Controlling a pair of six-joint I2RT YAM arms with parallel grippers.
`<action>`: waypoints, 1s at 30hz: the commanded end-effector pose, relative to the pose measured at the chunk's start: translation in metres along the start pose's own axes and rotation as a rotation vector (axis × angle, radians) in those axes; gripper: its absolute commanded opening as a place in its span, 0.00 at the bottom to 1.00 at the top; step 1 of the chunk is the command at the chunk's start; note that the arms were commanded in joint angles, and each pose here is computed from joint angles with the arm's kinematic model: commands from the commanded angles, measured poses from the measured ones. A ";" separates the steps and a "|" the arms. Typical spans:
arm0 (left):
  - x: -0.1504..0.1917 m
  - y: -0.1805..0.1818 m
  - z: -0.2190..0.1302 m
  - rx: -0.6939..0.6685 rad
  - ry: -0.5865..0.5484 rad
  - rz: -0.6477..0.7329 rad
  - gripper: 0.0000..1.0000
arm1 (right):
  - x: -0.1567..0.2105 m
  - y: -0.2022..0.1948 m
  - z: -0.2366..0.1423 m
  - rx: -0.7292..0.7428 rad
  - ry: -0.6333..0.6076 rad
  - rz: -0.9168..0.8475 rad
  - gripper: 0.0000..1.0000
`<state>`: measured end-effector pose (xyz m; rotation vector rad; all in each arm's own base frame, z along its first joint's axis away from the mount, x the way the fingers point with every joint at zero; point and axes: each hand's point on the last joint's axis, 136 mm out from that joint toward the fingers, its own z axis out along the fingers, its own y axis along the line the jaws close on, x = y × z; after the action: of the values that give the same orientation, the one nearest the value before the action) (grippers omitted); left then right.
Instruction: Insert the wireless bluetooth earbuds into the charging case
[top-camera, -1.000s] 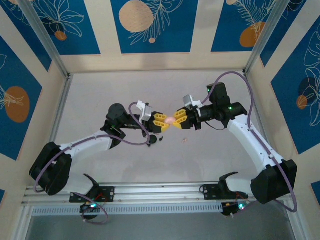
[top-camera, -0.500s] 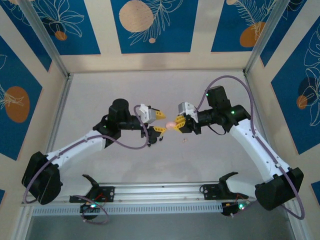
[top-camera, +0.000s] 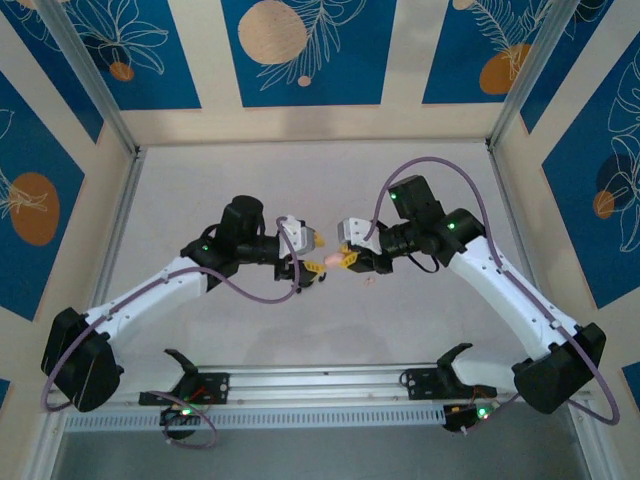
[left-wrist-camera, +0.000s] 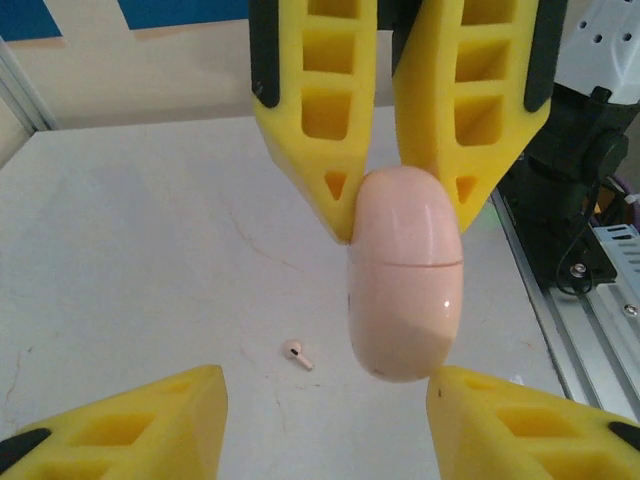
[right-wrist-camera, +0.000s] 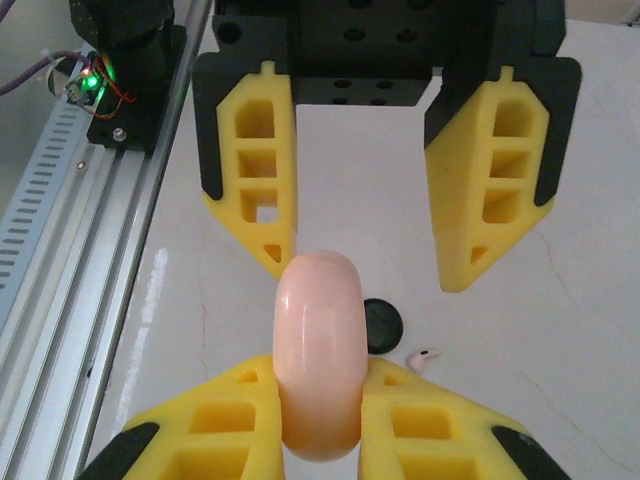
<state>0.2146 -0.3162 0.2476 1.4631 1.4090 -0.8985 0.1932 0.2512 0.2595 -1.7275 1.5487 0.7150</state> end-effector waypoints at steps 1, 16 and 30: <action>-0.015 -0.004 -0.003 0.028 -0.043 0.030 0.54 | -0.008 0.002 0.001 -0.023 -0.006 -0.029 0.15; -0.014 -0.009 0.004 0.080 -0.058 -0.015 0.36 | -0.017 -0.004 0.011 -0.017 -0.038 -0.060 0.15; -0.015 -0.011 0.004 0.095 -0.066 -0.020 0.15 | -0.012 -0.025 0.005 0.062 -0.051 0.019 0.41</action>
<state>0.2058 -0.3214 0.2487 1.4713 1.3956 -0.9953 0.2083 0.2645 0.2598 -1.7013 1.5412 0.6970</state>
